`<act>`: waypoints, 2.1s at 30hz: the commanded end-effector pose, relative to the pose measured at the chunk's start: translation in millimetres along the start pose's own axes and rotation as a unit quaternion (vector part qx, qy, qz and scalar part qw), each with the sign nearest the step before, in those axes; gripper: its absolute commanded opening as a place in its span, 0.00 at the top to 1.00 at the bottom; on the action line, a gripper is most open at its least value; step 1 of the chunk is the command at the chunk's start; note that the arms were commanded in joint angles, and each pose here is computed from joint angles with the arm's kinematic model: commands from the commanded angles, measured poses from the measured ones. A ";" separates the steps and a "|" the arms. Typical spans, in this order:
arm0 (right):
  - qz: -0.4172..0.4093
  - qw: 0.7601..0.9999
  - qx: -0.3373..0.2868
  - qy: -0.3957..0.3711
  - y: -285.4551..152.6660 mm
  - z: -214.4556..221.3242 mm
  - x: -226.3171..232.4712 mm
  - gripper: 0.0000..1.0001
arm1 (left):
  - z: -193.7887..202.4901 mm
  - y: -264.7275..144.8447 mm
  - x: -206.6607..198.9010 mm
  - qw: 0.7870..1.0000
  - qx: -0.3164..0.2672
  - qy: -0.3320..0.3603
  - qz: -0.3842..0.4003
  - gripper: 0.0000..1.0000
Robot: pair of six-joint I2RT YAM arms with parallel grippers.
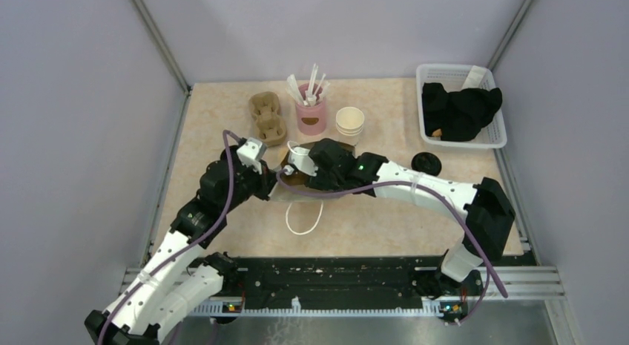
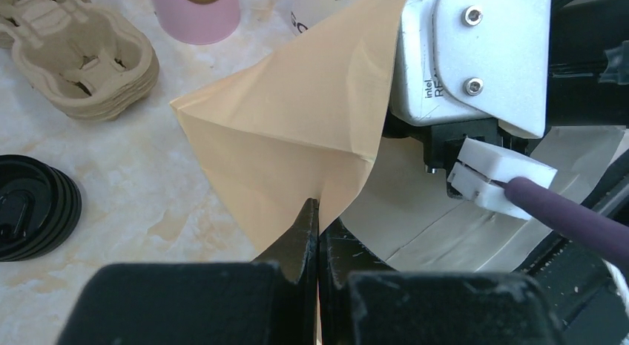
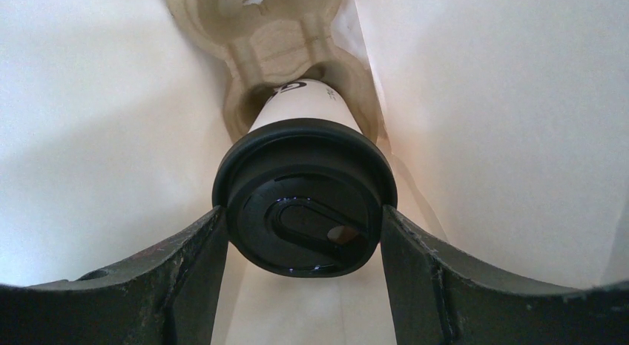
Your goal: Pack the takeout coffee
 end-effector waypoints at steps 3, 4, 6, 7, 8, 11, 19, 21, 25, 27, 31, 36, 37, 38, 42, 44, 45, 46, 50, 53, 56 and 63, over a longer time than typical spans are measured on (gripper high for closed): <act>-0.051 0.998 -0.008 0.024 -16.9 -16.5 0.3 0.68 | -21.9 -15.4 -15.0 0.998 0.017 -0.030 0.048 1.00; -0.064 0.998 -0.002 0.023 -18.7 -16.8 2.6 0.68 | -25.7 -17.1 -16.8 0.998 0.021 -0.036 0.052 1.00; -0.086 0.996 0.006 0.019 -23.8 -16.1 7.5 0.68 | -30.6 -20.8 -20.2 0.996 0.042 -0.053 0.058 1.00; -0.101 0.995 0.006 0.018 -26.8 -15.4 10.4 0.68 | -33.2 -21.5 -21.6 0.995 0.052 -0.061 0.060 1.00; -0.117 0.993 0.006 0.018 -29.7 -14.4 13.2 0.68 | -35.3 -22.4 -23.3 0.993 0.062 -0.072 0.063 1.00; -0.166 0.986 0.013 0.015 -36.1 -11.4 20.2 0.68 | -35.7 -21.6 -27.9 0.986 0.102 -0.108 0.071 1.00; -0.246 0.969 0.024 -0.004 -37.4 -10.9 32.9 0.68 | -48.4 -28.5 -25.1 0.977 0.148 -0.157 0.005 1.00; -0.249 0.968 0.023 -0.008 -31.3 -15.2 33.6 0.68 | -51.7 -29.3 -24.3 0.977 0.141 -0.162 -0.006 1.00; -0.291 0.956 0.028 -0.005 -17.5 -19.5 45.2 0.68 | -57.7 -27.6 -21.1 0.976 0.141 -0.165 -0.031 0.87; -0.307 0.951 0.041 -0.002 -9.5 -16.6 52.7 0.68 | -64.0 -27.4 -20.0 0.977 0.137 -0.162 -0.038 0.77; -0.315 0.947 0.054 -0.009 3.9 -8.2 63.3 0.68 | -78.6 -30.6 -18.7 0.980 0.121 -0.150 -0.046 0.58; -0.299 0.951 0.076 -0.027 10.2 4.8 65.6 0.68 | -93.6 -45.8 -16.2 0.987 0.079 -0.128 -0.065 0.43; -0.301 0.949 0.084 -0.028 10.6 10.1 68.2 0.68 | -96.5 -52.4 -16.0 0.988 0.062 -0.123 -0.068 0.41; -0.303 0.948 0.090 -0.028 10.3 13.8 69.6 0.68 | -98.7 -57.1 -15.1 0.989 0.047 -0.118 -0.073 0.39; -0.311 0.943 0.114 -0.028 11.0 34.5 79.5 0.68 | -109.1 -75.2 -11.7 0.989 -0.010 -0.108 -0.099 0.35; -0.309 0.942 0.124 -0.035 13.7 43.9 83.7 0.68 | -114.6 -81.7 -10.3 0.988 -0.032 -0.107 -0.111 0.35; -0.303 0.944 0.124 -0.033 15.0 47.2 83.8 0.68 | -116.9 -83.9 -9.4 0.987 -0.038 -0.107 -0.118 0.35; -0.301 0.945 0.125 -0.030 16.6 51.4 84.1 0.68 | -118.7 -85.9 -8.8 0.986 -0.042 -0.106 -0.123 0.35; -0.294 0.946 0.137 -0.029 20.8 61.0 84.5 0.70 | -120.8 -88.8 -8.2 0.985 -0.043 -0.104 -0.129 0.34; -0.283 0.952 0.118 -0.021 17.4 43.8 74.5 0.69 | -119.7 -90.3 -8.2 0.984 -0.036 -0.111 -0.133 0.35; -0.267 0.959 0.098 -0.007 8.6 22.4 60.1 0.64 | -120.2 -91.6 -8.8 0.983 -0.033 -0.117 -0.135 0.34; -0.221 0.974 0.040 0.029 -22.4 -17.2 28.2 0.37 | -117.3 -88.1 -9.9 0.984 -0.011 -0.122 -0.130 0.34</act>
Point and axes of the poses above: each gripper's point midway between its finger pads, its own y axis out along the fingers, its own x axis along the line the jaws close on, z = x × y, the point moved 9 cm from there along -y, back along the fingers, and after that the axes turned 4 degrees about y, right-handed, at the moved point
